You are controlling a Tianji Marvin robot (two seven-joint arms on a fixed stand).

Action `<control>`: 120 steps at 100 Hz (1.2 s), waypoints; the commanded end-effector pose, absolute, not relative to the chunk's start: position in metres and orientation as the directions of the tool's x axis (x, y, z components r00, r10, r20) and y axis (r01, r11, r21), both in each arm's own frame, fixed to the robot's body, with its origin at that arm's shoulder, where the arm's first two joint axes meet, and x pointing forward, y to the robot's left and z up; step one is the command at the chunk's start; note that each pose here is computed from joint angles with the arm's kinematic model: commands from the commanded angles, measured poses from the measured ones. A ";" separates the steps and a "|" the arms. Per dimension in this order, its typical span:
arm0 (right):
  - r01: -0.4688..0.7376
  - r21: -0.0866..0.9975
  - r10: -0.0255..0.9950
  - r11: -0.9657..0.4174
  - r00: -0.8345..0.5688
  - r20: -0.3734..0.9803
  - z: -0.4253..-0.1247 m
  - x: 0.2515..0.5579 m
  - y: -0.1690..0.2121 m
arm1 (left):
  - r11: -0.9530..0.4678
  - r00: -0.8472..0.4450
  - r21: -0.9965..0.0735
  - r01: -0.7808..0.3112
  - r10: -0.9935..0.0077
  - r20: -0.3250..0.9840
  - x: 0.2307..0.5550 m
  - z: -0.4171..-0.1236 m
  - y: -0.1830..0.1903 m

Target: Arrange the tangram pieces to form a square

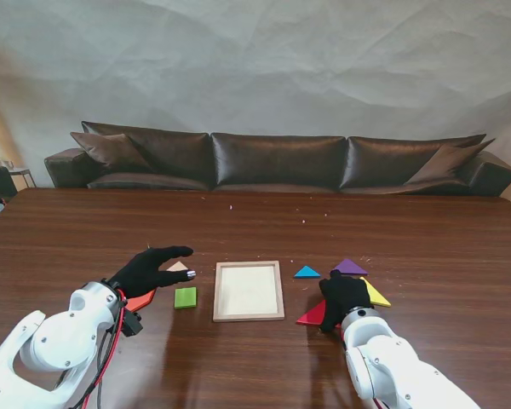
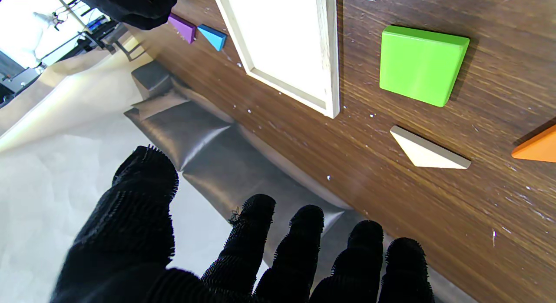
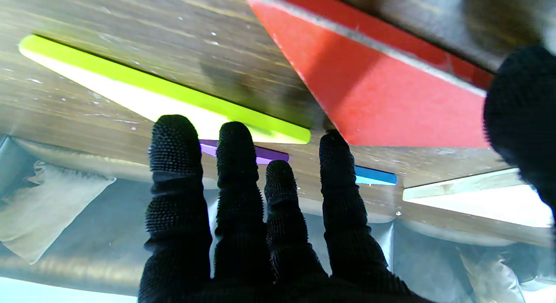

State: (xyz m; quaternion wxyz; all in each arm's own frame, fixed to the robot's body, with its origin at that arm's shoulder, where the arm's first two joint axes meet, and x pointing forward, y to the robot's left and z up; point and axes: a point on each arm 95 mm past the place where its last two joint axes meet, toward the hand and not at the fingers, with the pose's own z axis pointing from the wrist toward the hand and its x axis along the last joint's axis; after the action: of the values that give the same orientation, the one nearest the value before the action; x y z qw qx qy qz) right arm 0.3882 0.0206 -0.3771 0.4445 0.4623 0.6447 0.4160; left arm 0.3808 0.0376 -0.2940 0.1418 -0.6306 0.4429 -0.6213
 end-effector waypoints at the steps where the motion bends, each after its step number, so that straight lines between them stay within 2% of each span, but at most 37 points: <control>1: 0.267 0.935 0.964 0.235 -0.190 -0.188 -0.390 0.381 0.021 | -0.565 -0.160 -0.721 -0.401 -0.732 0.663 0.380 -0.296 0.036; 120: 0.259 0.944 0.965 0.205 -0.217 -0.150 -0.391 0.380 0.024 | -0.565 -0.149 -0.710 -0.421 -0.729 0.668 0.380 -0.299 0.035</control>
State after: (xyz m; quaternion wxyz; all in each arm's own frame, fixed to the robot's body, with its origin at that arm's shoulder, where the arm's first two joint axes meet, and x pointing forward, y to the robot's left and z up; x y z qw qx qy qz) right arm 0.3882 0.0226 -0.3795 0.4295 0.4614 0.6443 0.4331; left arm 0.3811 0.0366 -0.2968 0.1346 -0.6368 0.4440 -0.6159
